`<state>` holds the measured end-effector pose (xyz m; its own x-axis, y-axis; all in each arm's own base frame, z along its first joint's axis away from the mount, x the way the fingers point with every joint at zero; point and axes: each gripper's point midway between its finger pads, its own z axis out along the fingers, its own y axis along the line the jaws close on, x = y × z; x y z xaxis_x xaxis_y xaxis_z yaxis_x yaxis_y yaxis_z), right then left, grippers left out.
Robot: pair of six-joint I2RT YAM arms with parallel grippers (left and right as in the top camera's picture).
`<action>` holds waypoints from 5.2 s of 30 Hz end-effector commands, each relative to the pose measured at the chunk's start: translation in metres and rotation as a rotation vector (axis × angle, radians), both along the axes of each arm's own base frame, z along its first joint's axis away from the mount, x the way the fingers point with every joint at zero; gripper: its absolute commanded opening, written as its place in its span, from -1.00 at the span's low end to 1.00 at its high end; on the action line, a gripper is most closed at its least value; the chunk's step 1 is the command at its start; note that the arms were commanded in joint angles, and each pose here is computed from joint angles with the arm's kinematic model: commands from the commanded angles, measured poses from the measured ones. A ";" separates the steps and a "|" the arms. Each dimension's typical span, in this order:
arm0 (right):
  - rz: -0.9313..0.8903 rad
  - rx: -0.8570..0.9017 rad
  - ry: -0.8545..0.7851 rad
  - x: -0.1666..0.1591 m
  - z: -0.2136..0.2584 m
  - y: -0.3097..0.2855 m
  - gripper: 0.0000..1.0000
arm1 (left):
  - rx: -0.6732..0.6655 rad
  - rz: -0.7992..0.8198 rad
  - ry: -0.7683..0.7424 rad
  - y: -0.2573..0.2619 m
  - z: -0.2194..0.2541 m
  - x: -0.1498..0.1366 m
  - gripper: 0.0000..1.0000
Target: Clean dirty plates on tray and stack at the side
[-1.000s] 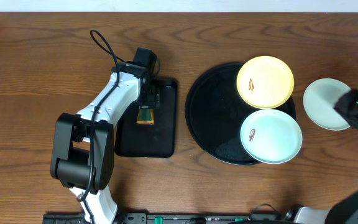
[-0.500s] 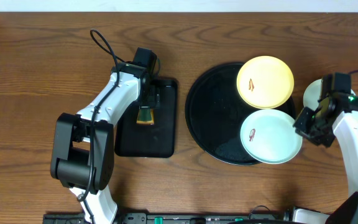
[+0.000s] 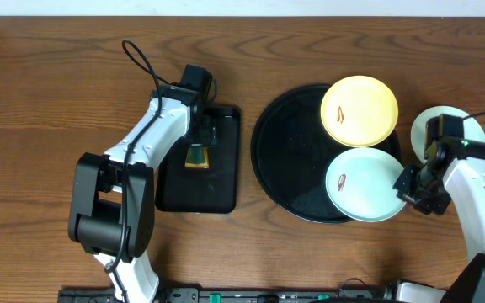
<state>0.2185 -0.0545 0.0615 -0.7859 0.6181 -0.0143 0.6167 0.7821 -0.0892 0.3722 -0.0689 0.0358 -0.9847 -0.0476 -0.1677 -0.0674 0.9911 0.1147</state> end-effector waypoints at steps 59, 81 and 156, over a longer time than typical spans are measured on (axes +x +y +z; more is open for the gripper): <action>0.357 0.380 -0.370 0.071 0.016 0.095 -0.98 | -0.009 0.008 -0.024 0.000 0.009 0.004 0.79; 0.536 0.273 -0.340 0.086 -0.016 0.119 -0.97 | -0.009 0.008 -0.024 0.000 0.009 0.004 0.80; 0.455 0.069 -0.406 0.131 -0.003 0.077 0.54 | -0.088 -0.002 -0.052 -0.022 -0.028 0.007 0.63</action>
